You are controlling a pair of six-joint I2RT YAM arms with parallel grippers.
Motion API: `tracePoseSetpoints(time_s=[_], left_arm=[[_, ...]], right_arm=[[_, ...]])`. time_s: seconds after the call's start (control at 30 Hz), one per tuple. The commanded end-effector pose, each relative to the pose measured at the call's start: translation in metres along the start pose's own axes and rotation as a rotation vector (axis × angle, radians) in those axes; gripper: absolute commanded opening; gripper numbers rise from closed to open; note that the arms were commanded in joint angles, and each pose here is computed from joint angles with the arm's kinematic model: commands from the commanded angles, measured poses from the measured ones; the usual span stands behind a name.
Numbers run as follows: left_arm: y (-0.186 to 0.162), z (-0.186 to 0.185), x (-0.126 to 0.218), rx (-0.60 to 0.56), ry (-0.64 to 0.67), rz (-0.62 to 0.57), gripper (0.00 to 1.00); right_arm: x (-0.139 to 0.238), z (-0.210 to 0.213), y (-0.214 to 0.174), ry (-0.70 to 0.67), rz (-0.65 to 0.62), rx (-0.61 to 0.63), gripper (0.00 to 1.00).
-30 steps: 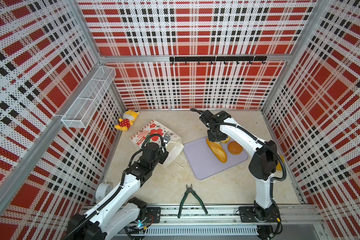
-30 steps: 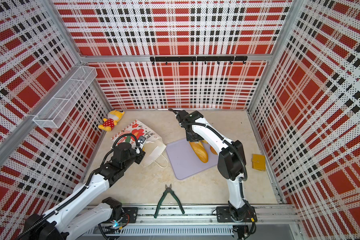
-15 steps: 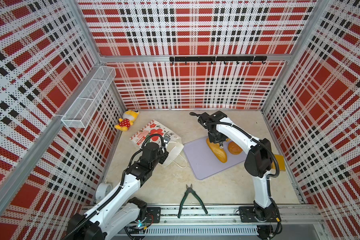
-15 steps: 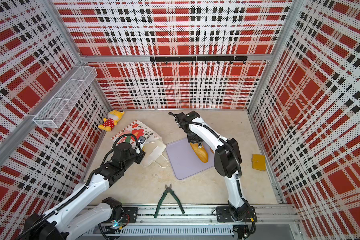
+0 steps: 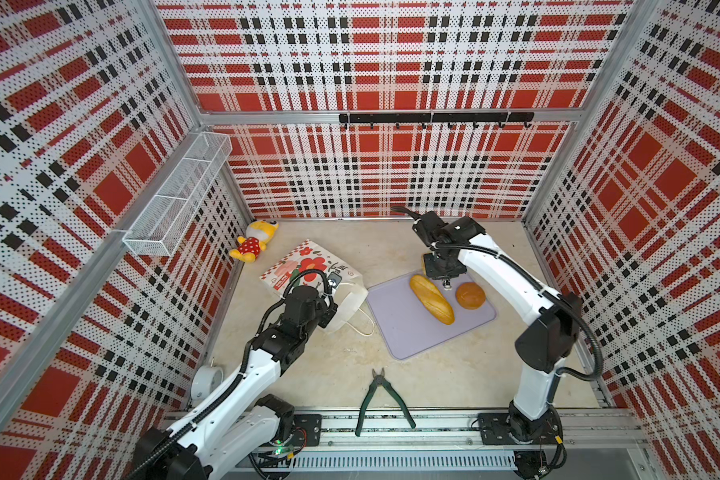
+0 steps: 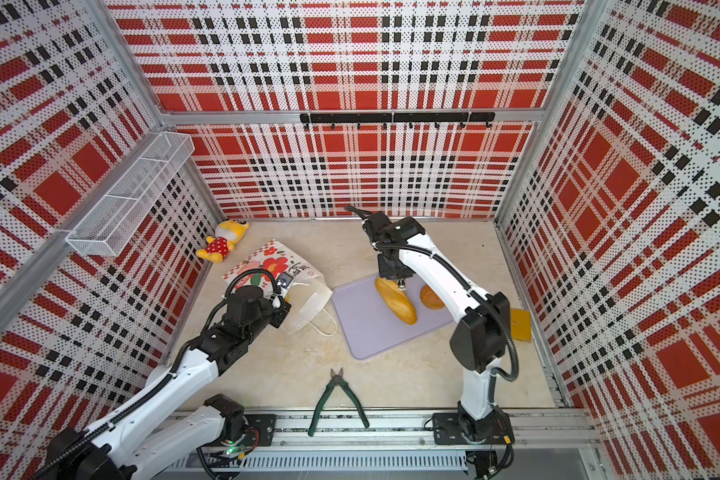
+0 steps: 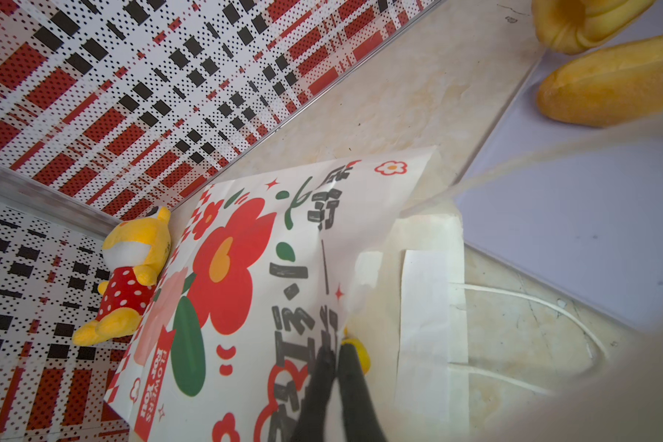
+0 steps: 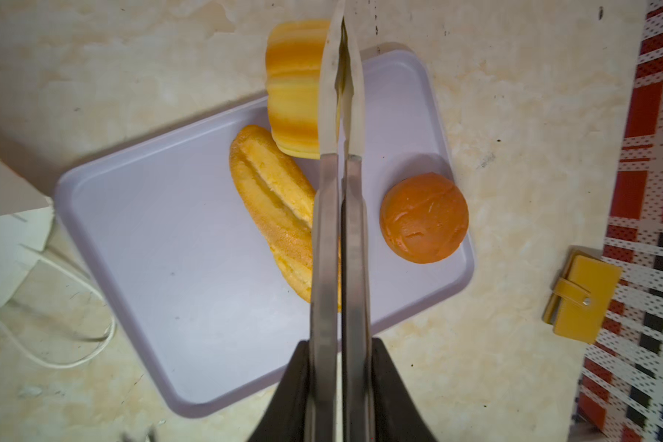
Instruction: Take the fake bread out of the paper bag
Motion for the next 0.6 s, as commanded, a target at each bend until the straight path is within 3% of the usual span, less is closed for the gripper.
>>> tracePoseSetpoints(time_s=[0.0,0.33,0.57], left_arm=[[0.0,-0.001,0.004,-0.01,0.012,-0.031,0.0],[0.0,-0.004,0.001,-0.021,-0.008,-0.019,0.0],[-0.002,-0.006,0.001,-0.029,-0.011,-0.01,0.0]], right_arm=[[0.008,-0.017,-0.002,0.198,-0.138,-0.106,0.0],[-0.028,-0.08,-0.053,0.5,-0.239,-0.352,0.0],[-0.035,-0.093,-0.069,0.409,-0.134,-0.366,0.0]])
Point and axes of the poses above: each gripper's point midway between its finger pads, its own x axis back along the fingers, its own z axis along the line the jaws close on, y = z × x, the point moved 9 cm from there along x, back along the fingers, and after that the axes turned 11 degrees about x, right-handed, at the moved point
